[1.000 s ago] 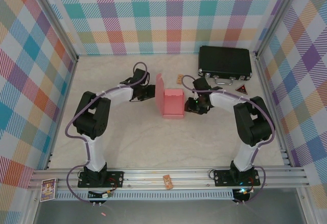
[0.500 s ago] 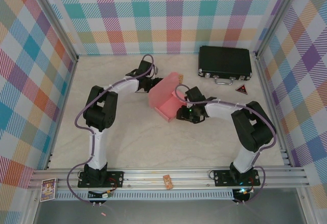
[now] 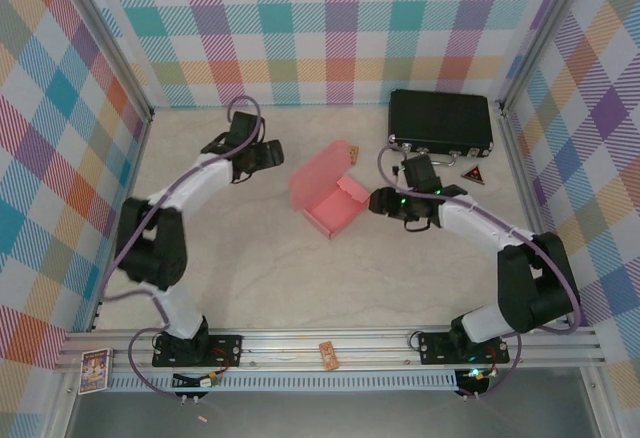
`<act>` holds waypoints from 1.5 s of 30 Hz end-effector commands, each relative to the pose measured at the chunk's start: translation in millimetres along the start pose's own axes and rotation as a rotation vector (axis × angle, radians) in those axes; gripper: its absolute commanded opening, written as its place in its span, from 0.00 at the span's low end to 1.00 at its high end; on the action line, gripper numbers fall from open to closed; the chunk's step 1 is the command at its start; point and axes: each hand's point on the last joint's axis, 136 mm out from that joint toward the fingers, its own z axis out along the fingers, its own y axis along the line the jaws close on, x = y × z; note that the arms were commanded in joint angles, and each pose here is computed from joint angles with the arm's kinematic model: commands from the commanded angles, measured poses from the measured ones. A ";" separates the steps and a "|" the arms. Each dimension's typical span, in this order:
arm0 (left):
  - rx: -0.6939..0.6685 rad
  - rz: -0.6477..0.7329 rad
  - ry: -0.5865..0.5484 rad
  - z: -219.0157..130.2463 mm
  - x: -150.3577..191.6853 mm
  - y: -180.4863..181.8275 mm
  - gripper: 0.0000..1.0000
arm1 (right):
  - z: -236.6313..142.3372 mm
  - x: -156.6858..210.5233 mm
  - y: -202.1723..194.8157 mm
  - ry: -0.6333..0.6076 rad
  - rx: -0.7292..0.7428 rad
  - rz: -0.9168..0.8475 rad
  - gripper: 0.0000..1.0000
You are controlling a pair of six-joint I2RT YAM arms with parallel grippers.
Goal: Fold the paper box
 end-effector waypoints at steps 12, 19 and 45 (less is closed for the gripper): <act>0.251 -0.138 0.014 -92.9 119.8 -22.0 0.86 | 49.1 -75.5 28.4 0.121 -0.219 -0.341 0.55; 0.356 -0.184 0.056 -67.4 147.7 -53.4 0.86 | 68.5 -75.6 29.6 0.127 -0.264 -0.320 0.55; 0.454 -0.132 0.181 2.0 179.1 -104.3 0.66 | 93.9 -29.5 29.2 0.221 -0.200 -0.274 0.46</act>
